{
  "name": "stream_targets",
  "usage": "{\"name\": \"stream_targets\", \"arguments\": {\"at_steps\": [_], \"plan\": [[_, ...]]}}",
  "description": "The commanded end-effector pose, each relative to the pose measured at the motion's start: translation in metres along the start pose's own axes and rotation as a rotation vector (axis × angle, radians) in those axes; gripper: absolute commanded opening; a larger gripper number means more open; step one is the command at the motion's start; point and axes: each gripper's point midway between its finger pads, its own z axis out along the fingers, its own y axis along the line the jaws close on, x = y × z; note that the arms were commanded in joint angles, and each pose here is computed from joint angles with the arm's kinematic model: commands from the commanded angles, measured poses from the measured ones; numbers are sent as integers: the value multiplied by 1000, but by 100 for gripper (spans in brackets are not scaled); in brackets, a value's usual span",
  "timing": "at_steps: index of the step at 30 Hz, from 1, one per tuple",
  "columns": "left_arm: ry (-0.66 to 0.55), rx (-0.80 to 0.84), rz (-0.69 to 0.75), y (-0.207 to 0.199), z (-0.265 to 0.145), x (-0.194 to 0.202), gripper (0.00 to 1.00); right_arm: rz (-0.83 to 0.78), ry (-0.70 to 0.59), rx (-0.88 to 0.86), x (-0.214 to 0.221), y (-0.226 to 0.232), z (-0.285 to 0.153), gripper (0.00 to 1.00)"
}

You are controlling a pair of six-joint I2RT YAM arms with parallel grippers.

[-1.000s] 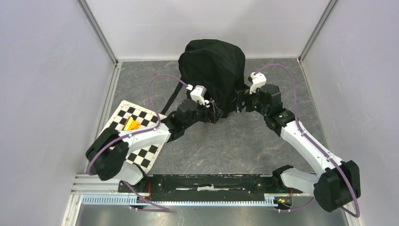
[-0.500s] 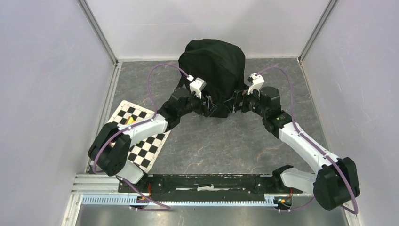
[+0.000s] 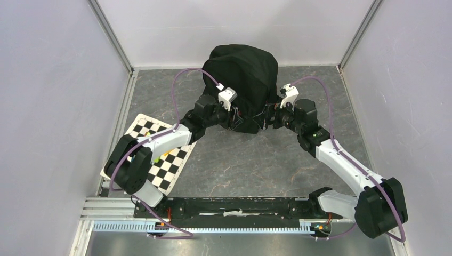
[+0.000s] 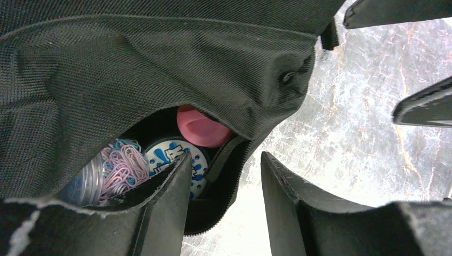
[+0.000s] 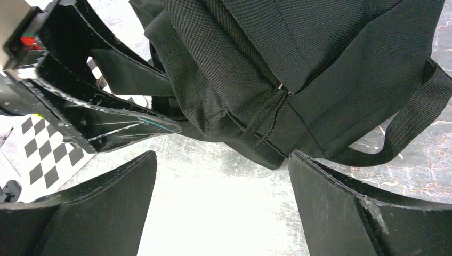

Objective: Pack the student bag
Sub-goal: Zip the student bag at the center of the board.

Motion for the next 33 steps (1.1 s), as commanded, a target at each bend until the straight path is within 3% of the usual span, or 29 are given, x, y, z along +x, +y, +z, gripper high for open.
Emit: {"name": "stream_targets", "arguments": {"at_steps": [1, 5, 9, 11, 33], "plan": [[-34, 21, 52, 1, 5, -18, 57, -2, -34, -33, -7, 6, 1, 98], [-49, 51, 35, -3, 9, -20, 41, 4, -29, -42, -5, 7, 2, 98], [-57, 77, 14, -8, 8, -21, 11, 2, -17, -42, 0, 7, 5, 98], [-79, 70, 10, -10, 2, -26, 4, 0, -15, -39, 2, 7, 6, 98], [-108, 121, 4, -35, -32, -38, 2, 207, -235, 121, -10, 7, 42, 97]]}}
